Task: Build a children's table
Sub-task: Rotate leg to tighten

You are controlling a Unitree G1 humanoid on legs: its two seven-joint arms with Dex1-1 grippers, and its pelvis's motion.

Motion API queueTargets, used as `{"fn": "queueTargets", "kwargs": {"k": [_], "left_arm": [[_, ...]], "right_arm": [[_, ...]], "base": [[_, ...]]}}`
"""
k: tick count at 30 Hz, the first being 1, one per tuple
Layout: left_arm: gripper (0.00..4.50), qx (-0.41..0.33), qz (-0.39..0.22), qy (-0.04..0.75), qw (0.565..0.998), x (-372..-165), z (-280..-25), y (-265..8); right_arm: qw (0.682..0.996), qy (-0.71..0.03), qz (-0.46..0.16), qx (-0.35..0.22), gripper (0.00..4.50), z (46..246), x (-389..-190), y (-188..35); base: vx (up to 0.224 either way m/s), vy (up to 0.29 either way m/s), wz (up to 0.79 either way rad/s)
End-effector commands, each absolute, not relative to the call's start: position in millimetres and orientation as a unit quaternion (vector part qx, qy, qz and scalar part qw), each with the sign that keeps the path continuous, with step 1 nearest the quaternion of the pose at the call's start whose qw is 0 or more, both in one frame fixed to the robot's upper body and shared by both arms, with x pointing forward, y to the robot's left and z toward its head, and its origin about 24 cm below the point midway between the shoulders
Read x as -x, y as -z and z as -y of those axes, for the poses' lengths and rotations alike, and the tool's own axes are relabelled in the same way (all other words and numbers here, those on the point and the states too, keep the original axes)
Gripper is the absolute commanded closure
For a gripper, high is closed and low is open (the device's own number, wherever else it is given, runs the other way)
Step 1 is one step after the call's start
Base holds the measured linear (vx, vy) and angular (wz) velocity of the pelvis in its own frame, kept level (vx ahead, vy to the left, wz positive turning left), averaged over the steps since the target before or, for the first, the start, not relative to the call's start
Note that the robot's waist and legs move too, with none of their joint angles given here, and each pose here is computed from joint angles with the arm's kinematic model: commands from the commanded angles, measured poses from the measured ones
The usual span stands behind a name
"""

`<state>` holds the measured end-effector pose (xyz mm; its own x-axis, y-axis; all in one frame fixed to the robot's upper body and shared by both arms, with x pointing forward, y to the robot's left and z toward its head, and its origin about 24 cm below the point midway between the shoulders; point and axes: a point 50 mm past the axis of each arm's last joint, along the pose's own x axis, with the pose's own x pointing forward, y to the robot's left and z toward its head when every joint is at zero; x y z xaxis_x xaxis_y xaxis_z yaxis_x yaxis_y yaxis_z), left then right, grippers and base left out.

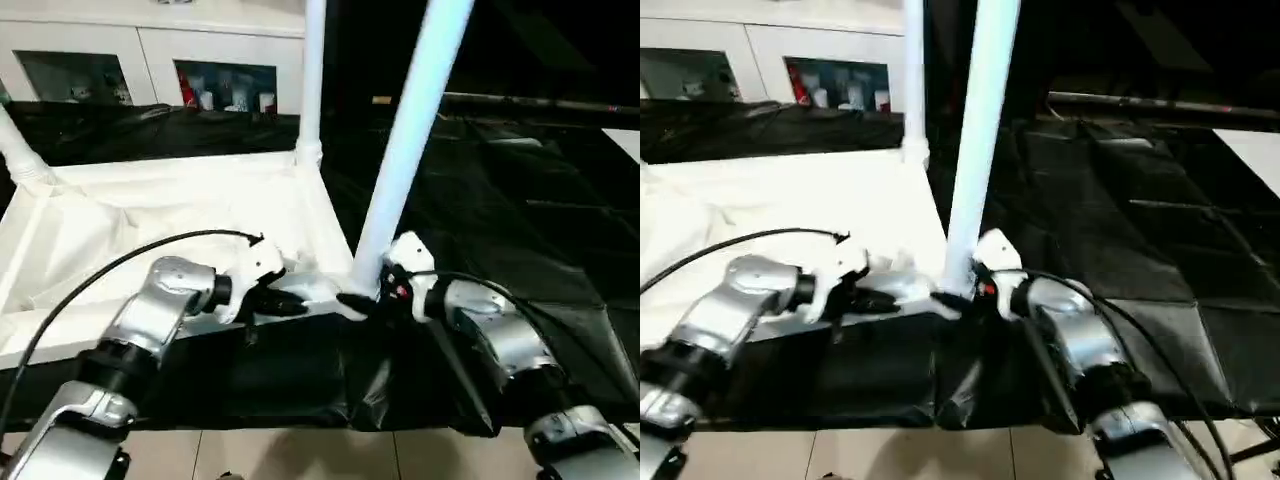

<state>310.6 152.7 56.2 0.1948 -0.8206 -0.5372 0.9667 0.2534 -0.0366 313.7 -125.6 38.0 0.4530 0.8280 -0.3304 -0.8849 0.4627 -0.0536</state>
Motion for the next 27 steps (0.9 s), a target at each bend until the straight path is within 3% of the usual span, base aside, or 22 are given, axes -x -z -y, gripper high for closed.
{"fn": "queueTargets", "kwargs": {"k": [1,5,11,12,16,17,20,24,27], "left_arm": [[4.50,-0.149,-0.249,0.612,0.736,-303,-152,-50],[4.50,-0.147,-0.249,0.613,0.735,-303,-153,-51],[4.50,-0.147,-0.249,0.610,0.738,-303,-153,-52],[4.50,-0.147,-0.249,0.611,0.737,-303,-153,-52],[4.50,-0.146,-0.250,0.611,0.737,-303,-153,-52],[4.50,-0.146,-0.250,0.611,0.737,-303,-153,-52],[4.50,-0.145,-0.251,0.610,0.737,-302,-153,-52],[4.50,-0.145,-0.245,0.585,0.759,-307,-152,-50],[4.50,-0.155,-0.241,0.520,0.805,-321,-145,-45]], "right_arm": [[0.845,-0.501,-0.146,0.118,0.57,135.1,-311.7,-35],[0.848,-0.497,-0.145,0.111,0.57,134.0,-312.9,-35],[0.846,-0.502,-0.145,0.105,1.02,132.8,-312.6,-37],[0.846,-0.502,-0.145,0.105,1.27,132.9,-312.4,-36],[0.846,-0.503,-0.146,0.102,1.39,133.3,-311.6,-36],[0.846,-0.503,-0.146,0.102,1.65,133.3,-311.6,-36],[0.848,-0.500,-0.148,0.100,1.69,134.0,-311.2,-35],[0.879,-0.447,-0.143,0.087,1.76,135.8,-316.1,-31],[0.921,-0.358,-0.146,0.050,1.76,131.8,-321.9,-22]], "base": [[0.000,0.000,0.00],[0.000,0.000,0.00],[0.000,0.000,0.00],[0.000,0.000,0.00],[0.000,0.000,0.00],[0.000,0.000,0.00],[0.000,0.000,0.00],[0.000,0.000,0.00],[0.000,0.000,0.00]]}}
